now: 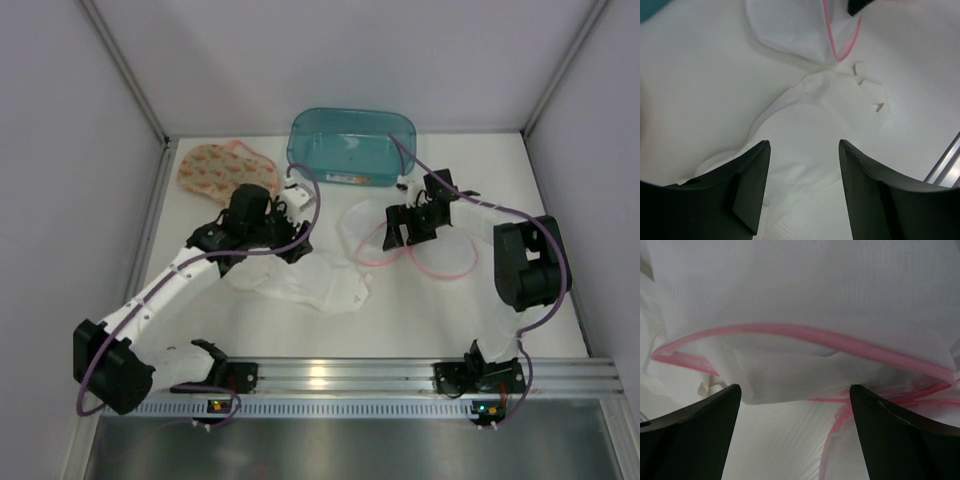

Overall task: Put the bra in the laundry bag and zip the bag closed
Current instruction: Adjust the bra at the center of the board.

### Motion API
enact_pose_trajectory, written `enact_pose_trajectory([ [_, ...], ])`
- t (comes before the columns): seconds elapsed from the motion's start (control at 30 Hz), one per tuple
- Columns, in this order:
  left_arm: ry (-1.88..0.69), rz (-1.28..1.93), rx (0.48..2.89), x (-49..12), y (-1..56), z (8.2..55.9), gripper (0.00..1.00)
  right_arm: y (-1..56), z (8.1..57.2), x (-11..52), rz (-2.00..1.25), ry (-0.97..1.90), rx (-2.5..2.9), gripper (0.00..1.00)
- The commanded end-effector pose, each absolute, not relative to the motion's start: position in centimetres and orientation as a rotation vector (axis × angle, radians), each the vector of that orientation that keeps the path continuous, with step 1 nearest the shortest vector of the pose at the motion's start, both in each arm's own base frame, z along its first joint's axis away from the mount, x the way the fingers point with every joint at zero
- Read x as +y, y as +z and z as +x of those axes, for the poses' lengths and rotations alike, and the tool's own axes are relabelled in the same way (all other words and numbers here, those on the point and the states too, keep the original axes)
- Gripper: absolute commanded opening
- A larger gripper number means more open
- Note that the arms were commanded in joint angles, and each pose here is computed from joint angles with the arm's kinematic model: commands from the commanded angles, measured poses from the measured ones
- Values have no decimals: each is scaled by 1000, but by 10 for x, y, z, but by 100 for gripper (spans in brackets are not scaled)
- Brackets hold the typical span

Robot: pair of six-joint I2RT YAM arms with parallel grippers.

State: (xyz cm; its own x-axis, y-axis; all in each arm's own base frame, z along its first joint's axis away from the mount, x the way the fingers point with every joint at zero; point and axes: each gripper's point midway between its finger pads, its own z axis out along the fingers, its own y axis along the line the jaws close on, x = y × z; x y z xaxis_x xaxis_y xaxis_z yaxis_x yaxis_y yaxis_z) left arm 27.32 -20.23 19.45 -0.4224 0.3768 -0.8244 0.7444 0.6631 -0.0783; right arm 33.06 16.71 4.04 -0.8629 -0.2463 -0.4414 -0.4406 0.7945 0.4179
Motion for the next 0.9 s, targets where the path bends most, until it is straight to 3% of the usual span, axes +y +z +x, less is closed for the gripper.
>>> enact_pose_trajectory([
  [0.0,-499,1047,2053,-234,179,263,62,42,367,158,-461,581,2568,91],
  [0.13,-487,1166,2073,-283,162,241,54,55,380,142,-405,530,2541,90],
  [0.43,-464,1389,2084,-380,118,191,51,135,380,131,-322,652,2412,97],
  [0.67,-252,1385,2238,-393,60,205,42,174,367,135,-332,710,2344,99],
  [0.87,-93,1378,2267,-390,46,221,37,181,354,132,-340,724,2340,99],
])
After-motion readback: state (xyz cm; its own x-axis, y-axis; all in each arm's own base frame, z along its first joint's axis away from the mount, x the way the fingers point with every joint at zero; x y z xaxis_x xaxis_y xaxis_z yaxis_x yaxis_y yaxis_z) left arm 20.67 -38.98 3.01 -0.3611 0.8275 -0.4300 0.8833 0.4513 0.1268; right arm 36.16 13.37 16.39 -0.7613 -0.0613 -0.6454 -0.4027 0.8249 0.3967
